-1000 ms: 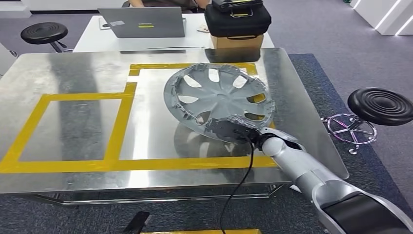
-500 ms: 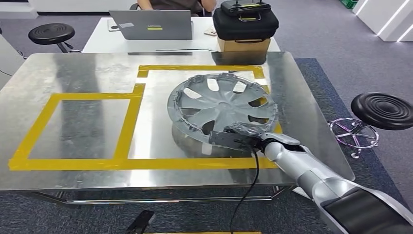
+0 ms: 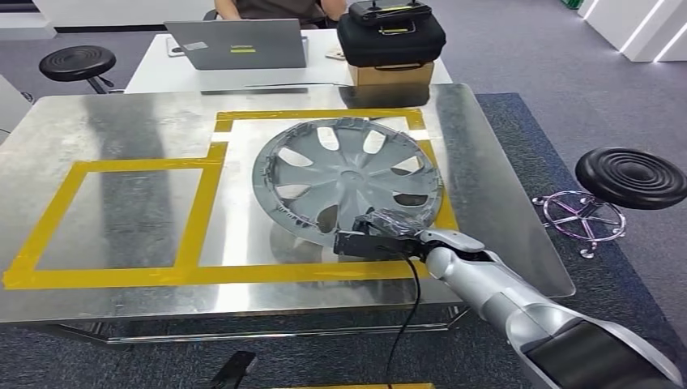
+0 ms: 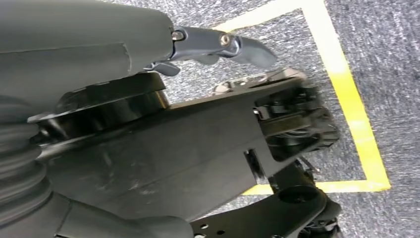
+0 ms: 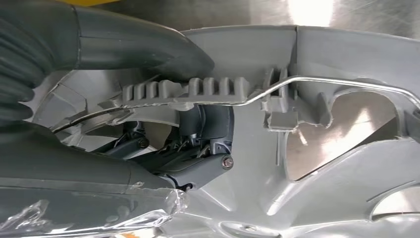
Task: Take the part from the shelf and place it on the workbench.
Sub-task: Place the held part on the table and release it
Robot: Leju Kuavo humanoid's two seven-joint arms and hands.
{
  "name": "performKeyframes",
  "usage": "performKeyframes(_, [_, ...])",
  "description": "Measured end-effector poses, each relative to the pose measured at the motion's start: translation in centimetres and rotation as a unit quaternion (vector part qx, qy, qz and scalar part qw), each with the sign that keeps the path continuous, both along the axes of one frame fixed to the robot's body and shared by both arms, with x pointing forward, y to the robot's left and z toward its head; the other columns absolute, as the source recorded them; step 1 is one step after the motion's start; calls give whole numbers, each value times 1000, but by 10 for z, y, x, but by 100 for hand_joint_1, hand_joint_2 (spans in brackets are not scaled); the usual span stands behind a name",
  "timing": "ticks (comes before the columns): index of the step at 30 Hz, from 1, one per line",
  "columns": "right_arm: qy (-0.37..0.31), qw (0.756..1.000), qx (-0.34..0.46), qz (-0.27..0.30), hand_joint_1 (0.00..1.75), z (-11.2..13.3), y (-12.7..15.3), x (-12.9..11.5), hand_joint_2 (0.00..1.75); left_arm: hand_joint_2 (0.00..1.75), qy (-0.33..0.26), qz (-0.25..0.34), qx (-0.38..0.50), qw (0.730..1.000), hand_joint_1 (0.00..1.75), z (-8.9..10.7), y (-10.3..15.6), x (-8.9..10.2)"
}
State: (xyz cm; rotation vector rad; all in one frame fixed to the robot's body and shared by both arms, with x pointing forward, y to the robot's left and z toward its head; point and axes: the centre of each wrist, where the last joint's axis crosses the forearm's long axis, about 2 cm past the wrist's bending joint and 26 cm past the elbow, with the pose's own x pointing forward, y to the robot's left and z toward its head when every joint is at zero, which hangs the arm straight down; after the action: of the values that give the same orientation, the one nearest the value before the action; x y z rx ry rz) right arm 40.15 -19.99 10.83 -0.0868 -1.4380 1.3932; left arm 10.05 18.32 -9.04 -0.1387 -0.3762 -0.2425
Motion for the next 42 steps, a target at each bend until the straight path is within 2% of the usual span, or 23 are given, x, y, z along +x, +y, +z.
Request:
performKeyframes(7, [-25, 999, 11, 35, 175, -9, 5, -9, 175, 175, 15, -18, 9, 1000, 0, 1, -2, 0])
performKeyframes(19, [-30, 998, 9, 52, 175, -13, 14, -13, 175, 175, 18, -31, 18, 999, 0, 0, -3, -1])
performKeyframes(23, [-32, 998, 14, 59, 0, -12, 19, -14, 0, 175, 17, -34, 19, 999, 0, 1, -3, 0])
performKeyframes(33, [-29, 998, 7, 62, 0, -16, 22, -18, 0, 175, 15, -25, 15, 999, 0, 0, -2, -1])
performKeyframes(42, [-51, 997, -40, 39, 0, -15, 17, -16, 0, 175, 13, -21, 8, 1000, 0, 0, -3, -3])
